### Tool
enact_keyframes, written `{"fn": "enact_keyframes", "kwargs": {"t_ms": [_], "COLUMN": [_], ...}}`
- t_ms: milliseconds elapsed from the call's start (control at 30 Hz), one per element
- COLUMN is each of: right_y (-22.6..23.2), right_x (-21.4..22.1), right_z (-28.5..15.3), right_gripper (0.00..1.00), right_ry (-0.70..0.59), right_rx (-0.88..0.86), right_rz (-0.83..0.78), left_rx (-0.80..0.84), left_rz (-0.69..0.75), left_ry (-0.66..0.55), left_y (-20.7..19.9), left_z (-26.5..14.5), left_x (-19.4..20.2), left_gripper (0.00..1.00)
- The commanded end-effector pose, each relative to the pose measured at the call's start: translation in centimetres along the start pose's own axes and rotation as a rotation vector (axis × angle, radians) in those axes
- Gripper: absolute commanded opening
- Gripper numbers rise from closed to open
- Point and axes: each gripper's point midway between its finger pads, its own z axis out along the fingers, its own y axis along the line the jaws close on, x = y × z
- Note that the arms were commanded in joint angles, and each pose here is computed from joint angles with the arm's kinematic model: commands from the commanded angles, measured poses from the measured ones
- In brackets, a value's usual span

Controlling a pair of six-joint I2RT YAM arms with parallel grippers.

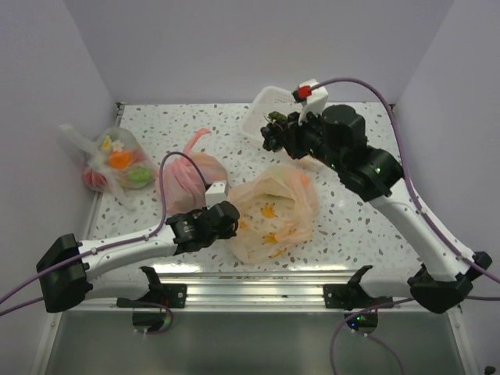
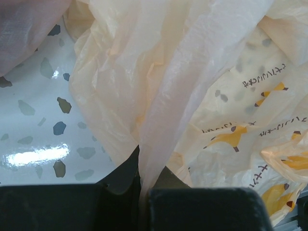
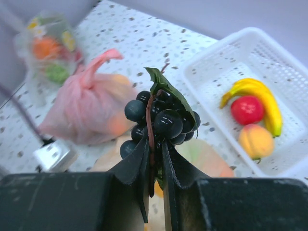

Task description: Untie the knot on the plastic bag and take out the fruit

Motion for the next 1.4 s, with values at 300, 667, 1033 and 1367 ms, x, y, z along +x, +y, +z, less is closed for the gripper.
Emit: {"fn": "enact_keyframes", "kwargs": {"t_ms": [300,667,1033,1367], "right_y": [-12.1,-17.2,-11.7,-7.3], "right_x": [-2.7,3.8,6.2,11.8], "right_z": [18.5,28.4,21.2,8.7], "right_gripper": [0.00,0.30,0.95,0.99], "right_ry": [-0.040,0.016,0.120,0.266], "right_rx": [0.218,0.384,0.192,0.109], "right_rz": [0.031,0.084,0.074,0.016], "left_rx": [0.071,0.070,0.094,0.102], "left_rz": [-0.021,-0.010,-0.021,-0.031], "left_ry": [0.001,0.004,-0.002,-0.029], "left_y": [-0.7,-0.6,-1.3,-2.1], "left_z": [0.3,0.5,0.1,-1.0], "left_x": [0.8,1.1,0.6,-1.2], "left_gripper": [0.04,0.04,0.03,0.03]}}
